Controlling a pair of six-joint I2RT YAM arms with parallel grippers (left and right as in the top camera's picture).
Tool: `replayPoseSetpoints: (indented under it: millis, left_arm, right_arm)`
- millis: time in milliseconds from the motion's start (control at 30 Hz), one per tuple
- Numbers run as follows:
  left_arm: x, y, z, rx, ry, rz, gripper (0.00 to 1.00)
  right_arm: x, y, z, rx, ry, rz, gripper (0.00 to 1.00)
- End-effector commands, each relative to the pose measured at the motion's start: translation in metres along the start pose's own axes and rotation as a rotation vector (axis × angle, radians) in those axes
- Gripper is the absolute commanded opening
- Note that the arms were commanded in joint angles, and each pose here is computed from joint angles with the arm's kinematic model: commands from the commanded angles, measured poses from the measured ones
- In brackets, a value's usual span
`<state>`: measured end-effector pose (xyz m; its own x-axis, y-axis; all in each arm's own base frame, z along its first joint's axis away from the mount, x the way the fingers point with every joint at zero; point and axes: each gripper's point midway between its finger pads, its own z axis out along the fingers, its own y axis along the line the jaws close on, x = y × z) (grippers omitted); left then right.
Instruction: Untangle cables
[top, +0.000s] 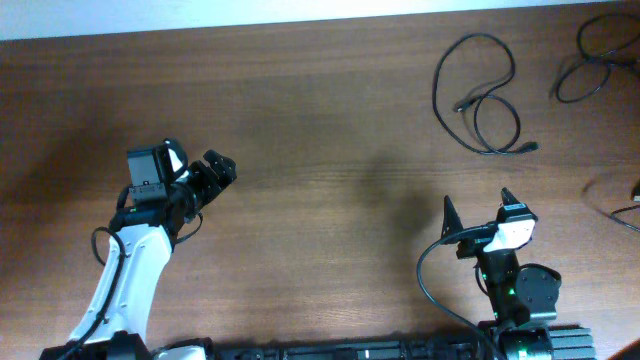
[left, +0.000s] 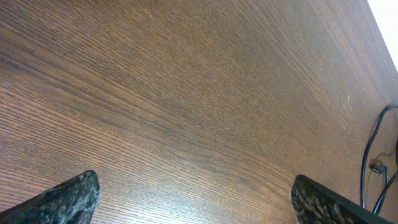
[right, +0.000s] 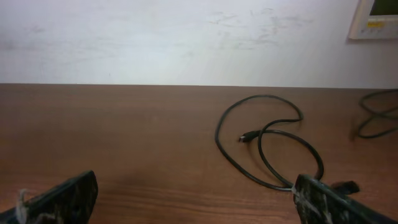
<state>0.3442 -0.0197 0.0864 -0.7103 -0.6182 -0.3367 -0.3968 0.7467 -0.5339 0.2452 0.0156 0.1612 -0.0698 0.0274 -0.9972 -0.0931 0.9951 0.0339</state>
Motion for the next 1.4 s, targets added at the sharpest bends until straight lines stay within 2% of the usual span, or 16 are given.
replayPoseSetpoints:
  millis: [0, 67, 633, 700, 833, 933, 1000, 1133, 1267, 1367]
  left_arm:
    - [-0.002, 0.001, -0.001, -0.002, -0.007, -0.008, 0.99]
    - [-0.002, 0.001, -0.001, -0.002, -0.007, -0.008, 0.99]
    - [-0.001, 0.001, -0.002, -0.003, -0.007, -0.008, 0.99]
    - [-0.008, -0.009, -0.015, 0.027, -0.049, 0.008, 0.99]
    - [-0.005, -0.038, -0.093, 0.126, -0.185, 0.064, 0.99]
    - [-0.001, -0.071, -0.192, 0.303, -0.466, 0.198, 0.99]
    - [0.025, -0.073, -0.239, 0.363, -0.584, 0.31, 0.99]
    - [0.054, -0.055, -0.268, 0.357, -0.672, 0.347, 0.99]
    - [0.063, -0.053, -0.288, 0.347, -0.779, 0.518, 0.99]
    - [0.068, -0.051, -0.295, 0.357, -0.819, 0.548, 0.99]
  right_arm:
    - [0.005, -0.01, 0.0, 0.061, 0.008, -0.032, 0.99]
    - [0.005, -0.01, 0.0, 0.061, 0.01, -0.078, 0.99]
    - [0.004, -0.01, 0.0, 0.061, 0.009, -0.079, 0.99]
    - [0.004, -0.01, 0.0, 0.061, 0.009, -0.079, 0.99]
    - [0.004, -0.01, 0.0, 0.061, 0.009, -0.079, 0.99]
    - [0.004, -0.01, 0.0, 0.061, 0.009, -0.079, 0.99]
    - [0.004, -0.01, 0.0, 0.061, 0.009, -0.079, 0.99]
    - [0.004, -0.01, 0.0, 0.061, 0.009, -0.079, 0.99]
    - [0.004, -0.01, 0.0, 0.061, 0.009, -0.079, 0.99]
    - [0.004, -0.01, 0.0, 0.061, 0.009, -0.079, 0.99]
